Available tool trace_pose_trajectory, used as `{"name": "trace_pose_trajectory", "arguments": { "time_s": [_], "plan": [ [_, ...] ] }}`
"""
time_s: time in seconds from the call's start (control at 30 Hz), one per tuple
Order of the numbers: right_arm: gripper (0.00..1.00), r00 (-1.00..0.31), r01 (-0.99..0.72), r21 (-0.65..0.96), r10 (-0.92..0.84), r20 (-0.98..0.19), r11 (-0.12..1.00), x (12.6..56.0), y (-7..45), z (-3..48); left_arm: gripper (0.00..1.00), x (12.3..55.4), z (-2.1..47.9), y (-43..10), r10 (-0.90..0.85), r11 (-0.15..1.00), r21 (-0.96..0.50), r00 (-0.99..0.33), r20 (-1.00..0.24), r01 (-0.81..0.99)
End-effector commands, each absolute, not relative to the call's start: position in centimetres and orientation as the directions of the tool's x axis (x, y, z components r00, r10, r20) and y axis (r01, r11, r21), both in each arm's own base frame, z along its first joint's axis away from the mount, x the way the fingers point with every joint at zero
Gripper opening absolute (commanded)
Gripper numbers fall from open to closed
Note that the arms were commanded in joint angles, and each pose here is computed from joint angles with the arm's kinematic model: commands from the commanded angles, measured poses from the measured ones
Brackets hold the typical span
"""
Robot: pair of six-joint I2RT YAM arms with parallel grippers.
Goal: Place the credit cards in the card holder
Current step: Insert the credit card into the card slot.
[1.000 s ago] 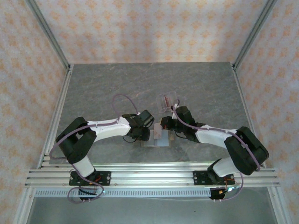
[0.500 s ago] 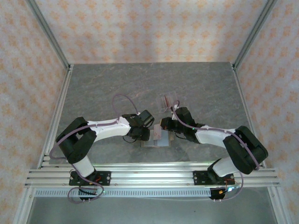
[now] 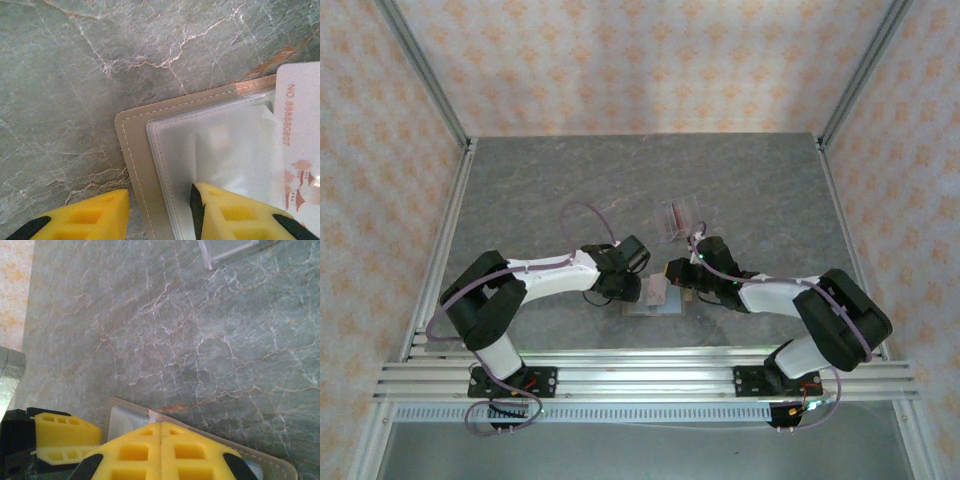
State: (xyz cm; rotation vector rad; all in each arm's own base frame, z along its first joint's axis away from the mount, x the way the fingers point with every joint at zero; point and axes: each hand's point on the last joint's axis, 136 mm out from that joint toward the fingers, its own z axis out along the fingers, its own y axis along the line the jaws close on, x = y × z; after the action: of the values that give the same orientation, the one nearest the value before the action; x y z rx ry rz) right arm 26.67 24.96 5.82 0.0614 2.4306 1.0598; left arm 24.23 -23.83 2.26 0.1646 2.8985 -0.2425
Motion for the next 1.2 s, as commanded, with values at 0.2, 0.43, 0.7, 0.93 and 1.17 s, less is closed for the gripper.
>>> {"name": "trace_pose_trajectory", "arguments": {
  "time_s": [0.2,0.43,0.7,0.93,1.17],
  "plan": [
    [0.00,-0.889,-0.167,0.707,0.205,-0.409,0.687,25.9,24.8,5.0,0.38,23.4,0.7,-22.7,0.096,0.990,-0.083,-0.977,-0.191,0.114],
    [0.00,-0.889,-0.197,0.674,0.161,-0.430,0.712,26.1,24.9,4.5,0.38,23.5,0.8,-22.9,0.096,0.990,-0.085,-0.977,-0.191,0.114],
    [0.00,-0.896,-0.234,0.673,0.114,-0.430,0.701,26.2,25.8,4.3,0.38,23.5,0.8,-22.8,0.098,0.990,-0.082,-0.977,-0.191,0.116],
    [0.00,-0.900,-0.244,0.663,0.088,-0.426,0.708,26.0,26.0,4.1,0.38,23.5,0.7,-23.0,0.101,0.989,-0.085,-0.977,-0.189,0.119],
    [0.00,-0.897,-0.251,0.657,0.085,-0.434,0.710,25.7,26.5,4.1,0.38,23.5,0.7,-23.0,0.100,0.989,-0.087,-0.977,-0.190,0.119]
  ]
}}
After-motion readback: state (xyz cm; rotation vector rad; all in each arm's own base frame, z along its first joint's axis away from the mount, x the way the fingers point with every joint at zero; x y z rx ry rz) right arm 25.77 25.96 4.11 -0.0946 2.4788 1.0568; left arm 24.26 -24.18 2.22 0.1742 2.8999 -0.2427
